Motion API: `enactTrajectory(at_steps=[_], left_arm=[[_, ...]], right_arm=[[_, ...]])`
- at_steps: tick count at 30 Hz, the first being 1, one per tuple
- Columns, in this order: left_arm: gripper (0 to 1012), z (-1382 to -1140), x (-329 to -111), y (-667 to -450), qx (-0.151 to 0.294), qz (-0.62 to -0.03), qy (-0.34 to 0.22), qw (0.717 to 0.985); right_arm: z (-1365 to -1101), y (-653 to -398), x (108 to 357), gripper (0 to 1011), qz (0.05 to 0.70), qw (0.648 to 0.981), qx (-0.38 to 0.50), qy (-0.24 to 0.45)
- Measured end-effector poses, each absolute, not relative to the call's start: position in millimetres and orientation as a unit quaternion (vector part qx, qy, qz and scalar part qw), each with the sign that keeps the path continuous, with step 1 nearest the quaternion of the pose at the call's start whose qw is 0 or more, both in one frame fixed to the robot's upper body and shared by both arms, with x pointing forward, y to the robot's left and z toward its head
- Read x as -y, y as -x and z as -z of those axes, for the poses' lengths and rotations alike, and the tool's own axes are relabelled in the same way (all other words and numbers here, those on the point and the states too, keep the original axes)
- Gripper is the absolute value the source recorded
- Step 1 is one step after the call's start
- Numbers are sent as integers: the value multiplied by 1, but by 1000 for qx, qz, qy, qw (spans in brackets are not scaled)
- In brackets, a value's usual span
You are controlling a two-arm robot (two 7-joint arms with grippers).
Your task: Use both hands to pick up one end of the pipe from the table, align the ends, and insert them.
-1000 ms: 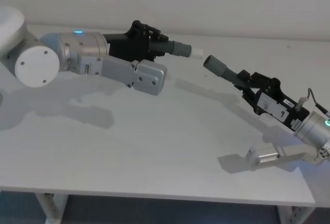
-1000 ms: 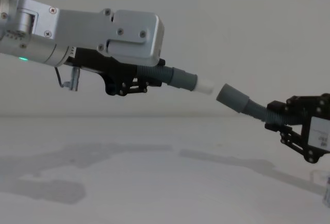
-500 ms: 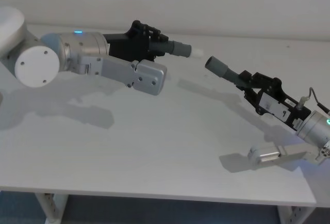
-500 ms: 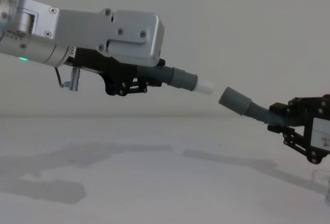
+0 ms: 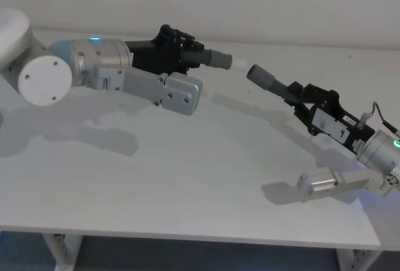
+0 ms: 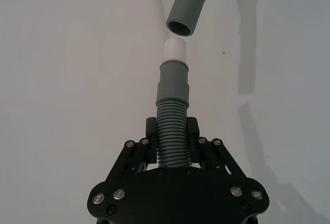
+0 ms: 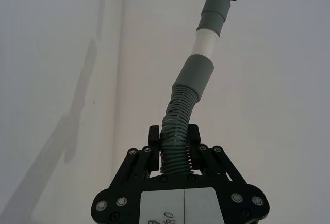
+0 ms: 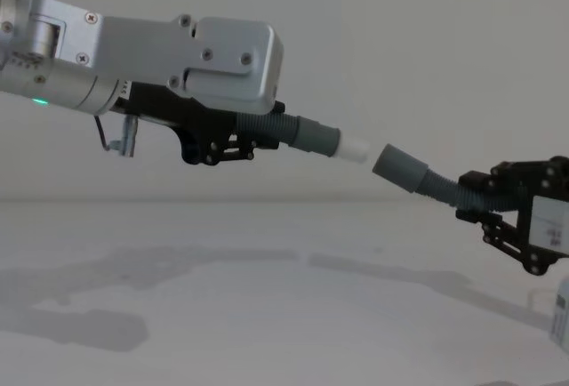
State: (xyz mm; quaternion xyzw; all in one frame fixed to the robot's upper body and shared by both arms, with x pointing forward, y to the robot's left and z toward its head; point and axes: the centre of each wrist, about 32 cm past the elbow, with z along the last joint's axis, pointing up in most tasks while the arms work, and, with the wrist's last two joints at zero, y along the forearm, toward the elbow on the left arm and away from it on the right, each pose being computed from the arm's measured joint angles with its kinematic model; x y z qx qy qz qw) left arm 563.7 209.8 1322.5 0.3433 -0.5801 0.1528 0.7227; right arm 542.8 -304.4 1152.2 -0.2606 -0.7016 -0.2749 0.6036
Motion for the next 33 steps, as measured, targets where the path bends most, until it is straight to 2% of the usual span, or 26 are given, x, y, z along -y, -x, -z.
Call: enactTrajectory(at_steps=[33], left_arm=[[327, -1322, -210, -564, 580, -153, -343, 723]], right_arm=[[-1159, -549, 295, 315, 267, 602, 708, 255]])
